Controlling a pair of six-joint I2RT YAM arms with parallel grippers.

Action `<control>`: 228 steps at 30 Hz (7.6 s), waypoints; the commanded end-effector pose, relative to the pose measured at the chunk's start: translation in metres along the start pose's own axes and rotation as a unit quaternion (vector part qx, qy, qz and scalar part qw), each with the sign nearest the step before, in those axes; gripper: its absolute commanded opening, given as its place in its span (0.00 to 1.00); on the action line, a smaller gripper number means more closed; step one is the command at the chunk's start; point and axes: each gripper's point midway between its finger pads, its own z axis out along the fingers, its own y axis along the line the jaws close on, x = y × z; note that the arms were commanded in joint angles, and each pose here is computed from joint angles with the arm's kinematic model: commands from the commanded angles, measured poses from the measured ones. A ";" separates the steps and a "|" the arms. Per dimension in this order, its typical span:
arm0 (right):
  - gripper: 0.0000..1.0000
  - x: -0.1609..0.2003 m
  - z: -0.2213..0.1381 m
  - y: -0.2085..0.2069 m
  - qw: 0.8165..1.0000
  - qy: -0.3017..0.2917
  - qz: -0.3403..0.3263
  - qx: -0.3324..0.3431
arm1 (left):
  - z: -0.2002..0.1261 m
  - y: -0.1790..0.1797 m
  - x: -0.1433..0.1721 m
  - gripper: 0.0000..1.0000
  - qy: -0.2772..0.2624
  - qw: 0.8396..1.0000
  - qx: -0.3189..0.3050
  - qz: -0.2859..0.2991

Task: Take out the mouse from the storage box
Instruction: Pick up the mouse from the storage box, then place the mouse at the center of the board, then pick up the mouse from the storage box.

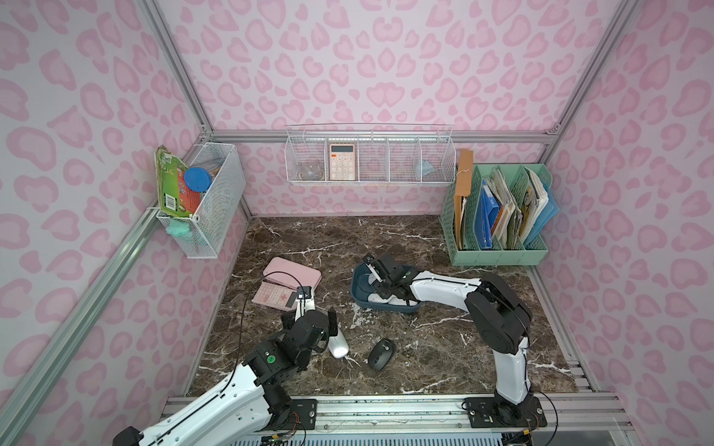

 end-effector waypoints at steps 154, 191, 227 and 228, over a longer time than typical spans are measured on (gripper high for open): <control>0.75 0.122 -0.182 -0.020 0.927 -0.107 0.347 -0.093 | 0.039 -0.107 -0.012 0.99 0.191 0.973 0.078 0.105; 0.78 0.163 -0.147 -0.016 0.919 -0.113 0.358 -0.120 | 0.133 -0.167 0.054 0.83 0.404 0.882 0.097 0.221; 0.78 0.164 -0.136 -0.009 0.924 -0.090 0.348 -0.129 | 0.122 -0.179 0.008 0.95 0.381 0.899 0.042 -0.212; 0.78 0.164 -0.137 -0.009 0.924 -0.091 0.348 -0.129 | 0.124 -0.181 0.013 0.95 0.389 0.895 0.041 -0.215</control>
